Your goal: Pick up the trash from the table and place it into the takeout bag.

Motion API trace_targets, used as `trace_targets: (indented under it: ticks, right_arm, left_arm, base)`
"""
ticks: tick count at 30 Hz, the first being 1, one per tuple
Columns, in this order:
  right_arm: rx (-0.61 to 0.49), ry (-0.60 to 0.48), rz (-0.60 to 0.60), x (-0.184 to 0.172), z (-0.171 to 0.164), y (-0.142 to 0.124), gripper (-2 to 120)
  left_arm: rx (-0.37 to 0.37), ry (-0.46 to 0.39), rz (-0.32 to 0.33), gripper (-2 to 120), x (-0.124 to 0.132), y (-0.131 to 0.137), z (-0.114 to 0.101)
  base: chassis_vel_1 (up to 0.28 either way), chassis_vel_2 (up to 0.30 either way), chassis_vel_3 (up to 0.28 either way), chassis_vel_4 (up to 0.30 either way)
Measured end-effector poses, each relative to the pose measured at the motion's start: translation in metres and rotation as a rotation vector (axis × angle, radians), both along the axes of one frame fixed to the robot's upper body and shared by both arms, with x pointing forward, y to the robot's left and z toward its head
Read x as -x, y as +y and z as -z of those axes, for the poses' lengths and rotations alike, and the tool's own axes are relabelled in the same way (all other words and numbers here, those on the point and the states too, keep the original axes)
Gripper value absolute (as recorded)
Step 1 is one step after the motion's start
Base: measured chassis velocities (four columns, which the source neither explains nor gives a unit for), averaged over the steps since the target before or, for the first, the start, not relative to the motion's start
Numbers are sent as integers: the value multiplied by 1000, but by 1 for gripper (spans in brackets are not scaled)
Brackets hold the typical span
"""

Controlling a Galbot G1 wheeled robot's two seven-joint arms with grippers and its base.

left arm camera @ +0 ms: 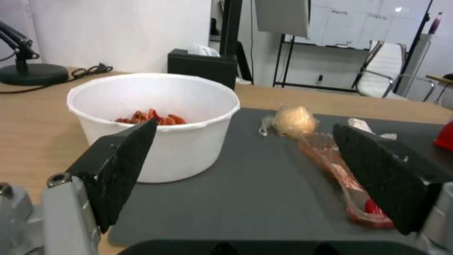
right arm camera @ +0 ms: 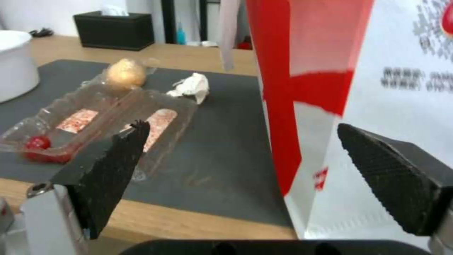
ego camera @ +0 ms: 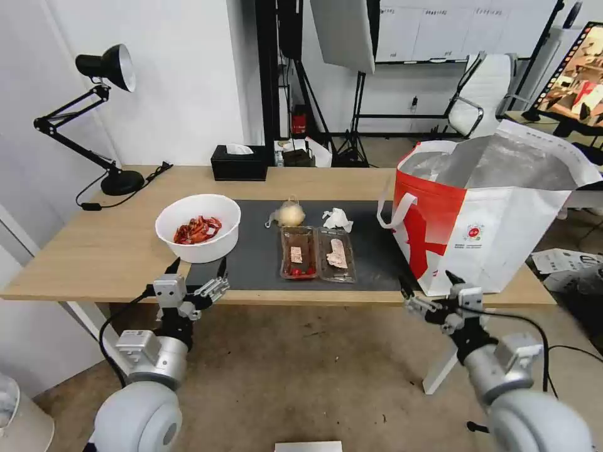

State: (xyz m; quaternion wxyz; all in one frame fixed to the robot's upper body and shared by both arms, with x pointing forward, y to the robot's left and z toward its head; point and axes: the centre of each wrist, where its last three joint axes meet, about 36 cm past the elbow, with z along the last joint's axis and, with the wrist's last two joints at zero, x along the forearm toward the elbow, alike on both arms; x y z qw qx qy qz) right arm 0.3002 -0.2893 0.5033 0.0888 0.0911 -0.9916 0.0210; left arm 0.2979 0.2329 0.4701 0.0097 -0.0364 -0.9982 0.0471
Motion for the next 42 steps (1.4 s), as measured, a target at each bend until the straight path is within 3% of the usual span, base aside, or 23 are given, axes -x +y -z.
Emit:
trace_targets:
  ticks: [6,18,22,23,24,25,26,28,34,42]
  right_arm:
    - [-44,79,-109,-10,0,-4,100]
    - [-92,58,-141,-10,10,1,100]
    - [-272,37,-164,-14,19,16,100]
    - [-401,61,-160,-16,23,29,100]
    - [-401,61,-160,-16,23,29,100]
    - [-556,118,-162,-18,26,50,100]
    - [-556,118,-162,-18,26,50,100]
    - [-694,203,-162,-20,30,77,100]
    - [-871,354,-115,-35,38,114,100]
    - [-997,458,-47,-63,32,133,100]
  left_arm:
    - [-1,4,4,100,4,-1,4]
    - [-12,-4,13,100,7,-1,7]
    - [-6,-12,18,100,8,-2,8]
    - [-6,-10,19,100,9,-2,9]
    - [-6,-10,19,100,9,-2,9]
    - [-10,-9,17,100,10,0,9]
    - [-10,-9,17,100,10,0,9]
    - [-19,-10,12,100,11,3,8]
    - [-32,-3,6,100,13,9,9]
    - [-40,5,-3,100,15,12,10]
  base:
    - [0,0,0,0]
    - [0,0,0,0]
    - [0,0,0,0]
    - [0,0,0,0]
    - [0,0,0,0]
    - [0,0,0,0]
    - [0,0,0,0]
    - [0,0,0,0]
    - [0,0,0,0]
    - [0,0,0,0]
